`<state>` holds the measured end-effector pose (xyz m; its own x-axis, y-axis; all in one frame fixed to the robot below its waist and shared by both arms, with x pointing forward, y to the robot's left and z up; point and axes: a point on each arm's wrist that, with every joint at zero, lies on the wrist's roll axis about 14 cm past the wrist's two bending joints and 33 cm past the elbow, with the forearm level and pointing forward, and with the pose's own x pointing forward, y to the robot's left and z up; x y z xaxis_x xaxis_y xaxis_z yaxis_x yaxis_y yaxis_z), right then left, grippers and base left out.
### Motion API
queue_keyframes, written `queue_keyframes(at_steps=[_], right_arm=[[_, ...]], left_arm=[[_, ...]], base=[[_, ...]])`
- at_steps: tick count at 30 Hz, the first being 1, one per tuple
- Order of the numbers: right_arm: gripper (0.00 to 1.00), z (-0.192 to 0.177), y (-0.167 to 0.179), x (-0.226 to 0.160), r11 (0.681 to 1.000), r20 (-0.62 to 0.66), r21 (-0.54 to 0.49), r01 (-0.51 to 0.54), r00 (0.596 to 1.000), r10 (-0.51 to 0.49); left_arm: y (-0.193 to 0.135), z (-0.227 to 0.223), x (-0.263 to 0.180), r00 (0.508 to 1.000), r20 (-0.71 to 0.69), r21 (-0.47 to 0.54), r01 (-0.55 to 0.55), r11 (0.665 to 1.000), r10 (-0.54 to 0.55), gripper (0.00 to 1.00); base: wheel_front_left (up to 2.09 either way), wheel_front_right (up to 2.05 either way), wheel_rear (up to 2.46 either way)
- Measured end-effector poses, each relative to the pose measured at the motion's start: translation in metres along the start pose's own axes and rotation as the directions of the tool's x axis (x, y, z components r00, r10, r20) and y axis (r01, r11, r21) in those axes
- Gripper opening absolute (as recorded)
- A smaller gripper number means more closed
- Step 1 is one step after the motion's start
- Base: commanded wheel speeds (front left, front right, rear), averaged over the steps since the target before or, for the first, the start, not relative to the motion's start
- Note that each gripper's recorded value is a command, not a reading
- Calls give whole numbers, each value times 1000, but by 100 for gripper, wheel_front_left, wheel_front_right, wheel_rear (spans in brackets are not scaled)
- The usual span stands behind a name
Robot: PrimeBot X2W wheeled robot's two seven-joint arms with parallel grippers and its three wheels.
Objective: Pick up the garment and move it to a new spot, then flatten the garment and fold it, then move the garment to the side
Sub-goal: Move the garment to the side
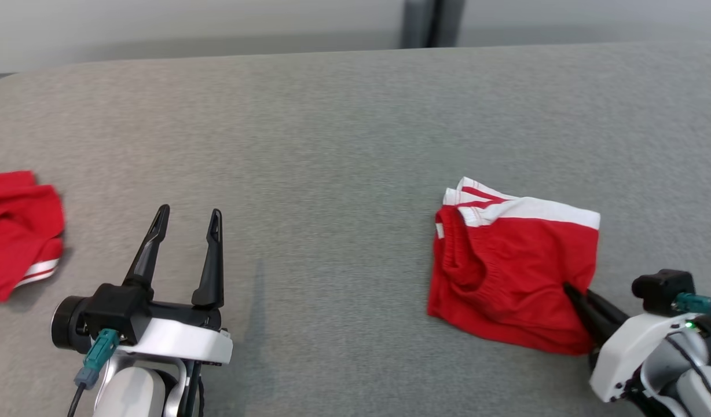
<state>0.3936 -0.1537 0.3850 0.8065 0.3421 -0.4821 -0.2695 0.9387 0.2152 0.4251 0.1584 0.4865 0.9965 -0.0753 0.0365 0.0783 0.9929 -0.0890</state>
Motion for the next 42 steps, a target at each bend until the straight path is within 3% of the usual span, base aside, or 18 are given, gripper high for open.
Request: queue_keyframes(at_steps=[10, 17, 23, 32, 33, 34, 35, 42], right_arm=[[0, 9, -90, -24, 972, -34, -160, 171, 983, -179], [0, 37, -176, -33, 892, -19, -306, 333, 935, -355], [0, 64, -242, -43, 812, 26, -327, 483, 864, -503], [0, 82, -283, -32, 756, 78, -305, 580, 806, -587], [31, 83, -284, -30, 754, 87, -301, 584, 804, -588], [80, 84, -286, -27, 753, 98, -293, 590, 802, -590], [100, 85, -286, -26, 752, 108, -286, 594, 800, -590], [100, 84, -284, -33, 750, 177, -201, 630, 777, -605]], left_arm=[[-41, -18, 37, 988, -28, -2, 149, 989, -149, 100], [-55, -39, 67, 975, -50, 4, 215, 977, -215, 100], [-59, -65, 83, 965, -88, -4, 246, 969, -245, 100], [-60, -94, 95, 957, -126, -12, 262, 965, -261, 100], [-59, -95, 97, 957, -124, -10, 263, 965, -262, 100], [-59, -96, 99, 957, -122, -7, 265, 964, -264, 100], [-59, -98, 99, 956, -124, -7, 266, 964, -264, 100], [-63, -96, 100, 954, -121, -5, 275, 961, -273, 100]], base=[[0, 0, 0], [0, 0, 0], [0, 0, 0], [0, 0, 0], [0, 0, 0], [0, 0, 0], [0, 0, 0], [0, 0, 0]])
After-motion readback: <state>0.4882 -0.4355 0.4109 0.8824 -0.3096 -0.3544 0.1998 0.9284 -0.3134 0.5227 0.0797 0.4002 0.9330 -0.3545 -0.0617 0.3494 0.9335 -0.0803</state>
